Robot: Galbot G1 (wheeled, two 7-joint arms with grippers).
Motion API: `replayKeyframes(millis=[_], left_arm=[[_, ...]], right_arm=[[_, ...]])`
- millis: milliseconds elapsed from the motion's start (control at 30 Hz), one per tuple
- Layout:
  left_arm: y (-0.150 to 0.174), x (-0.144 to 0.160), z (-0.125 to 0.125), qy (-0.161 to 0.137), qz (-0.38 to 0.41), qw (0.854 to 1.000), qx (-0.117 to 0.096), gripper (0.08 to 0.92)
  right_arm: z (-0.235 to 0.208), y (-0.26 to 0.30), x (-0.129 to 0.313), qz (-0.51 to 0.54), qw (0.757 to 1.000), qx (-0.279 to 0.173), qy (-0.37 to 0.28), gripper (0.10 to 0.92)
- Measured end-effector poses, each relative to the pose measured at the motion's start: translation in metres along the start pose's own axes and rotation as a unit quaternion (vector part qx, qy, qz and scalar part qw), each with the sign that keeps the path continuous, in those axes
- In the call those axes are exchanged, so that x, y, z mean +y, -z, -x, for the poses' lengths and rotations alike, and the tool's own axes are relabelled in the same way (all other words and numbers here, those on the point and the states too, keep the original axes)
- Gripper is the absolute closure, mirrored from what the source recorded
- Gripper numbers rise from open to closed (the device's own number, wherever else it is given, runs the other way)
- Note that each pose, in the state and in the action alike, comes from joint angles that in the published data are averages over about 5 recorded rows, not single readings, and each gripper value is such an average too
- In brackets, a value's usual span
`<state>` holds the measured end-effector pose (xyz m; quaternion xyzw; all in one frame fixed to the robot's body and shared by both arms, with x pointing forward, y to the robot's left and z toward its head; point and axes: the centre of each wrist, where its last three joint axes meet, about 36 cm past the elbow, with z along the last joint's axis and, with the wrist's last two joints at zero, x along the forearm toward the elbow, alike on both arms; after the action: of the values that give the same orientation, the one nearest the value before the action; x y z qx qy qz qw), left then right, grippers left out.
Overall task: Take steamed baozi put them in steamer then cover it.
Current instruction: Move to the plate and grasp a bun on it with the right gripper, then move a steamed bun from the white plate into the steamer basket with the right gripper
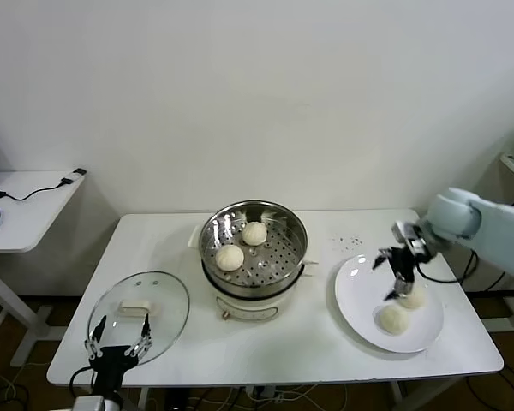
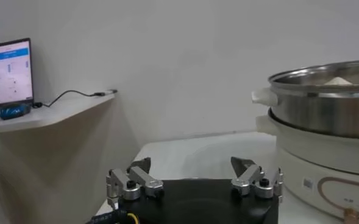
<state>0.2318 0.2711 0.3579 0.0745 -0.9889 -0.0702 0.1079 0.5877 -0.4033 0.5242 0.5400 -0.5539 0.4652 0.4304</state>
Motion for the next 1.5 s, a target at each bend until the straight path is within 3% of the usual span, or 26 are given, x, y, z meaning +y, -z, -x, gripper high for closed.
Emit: replayKeyframes(millis=[400,867,1167,1500], left_arm=[[-0.006,-0.001,-0.003,0.004,0.001,1.0,0.009,0.177],[-0.009,0.0,-0.005,0.007,0.012,1.0,0.008,0.177],[-0.011,0.001,-0.003,0.009,0.014,1.0,0.009,0.177],[-0.011,0.0,-0.003,0.008,0.012,1.0,0.009,0.177]], right_arm=[[0.045,-0.031,0.019,0.019,0.999,0.03,0.013,0.2],[0.074,-0.025,0.012,0.016,0.999,0.037,0.022,0.221],[0.075,-0.023,0.007,0.014,0.999,0.035,0.027,0.335],[0.048,-0.004,-0.021,-0.041,0.998,0.035,0.019,0.352]])
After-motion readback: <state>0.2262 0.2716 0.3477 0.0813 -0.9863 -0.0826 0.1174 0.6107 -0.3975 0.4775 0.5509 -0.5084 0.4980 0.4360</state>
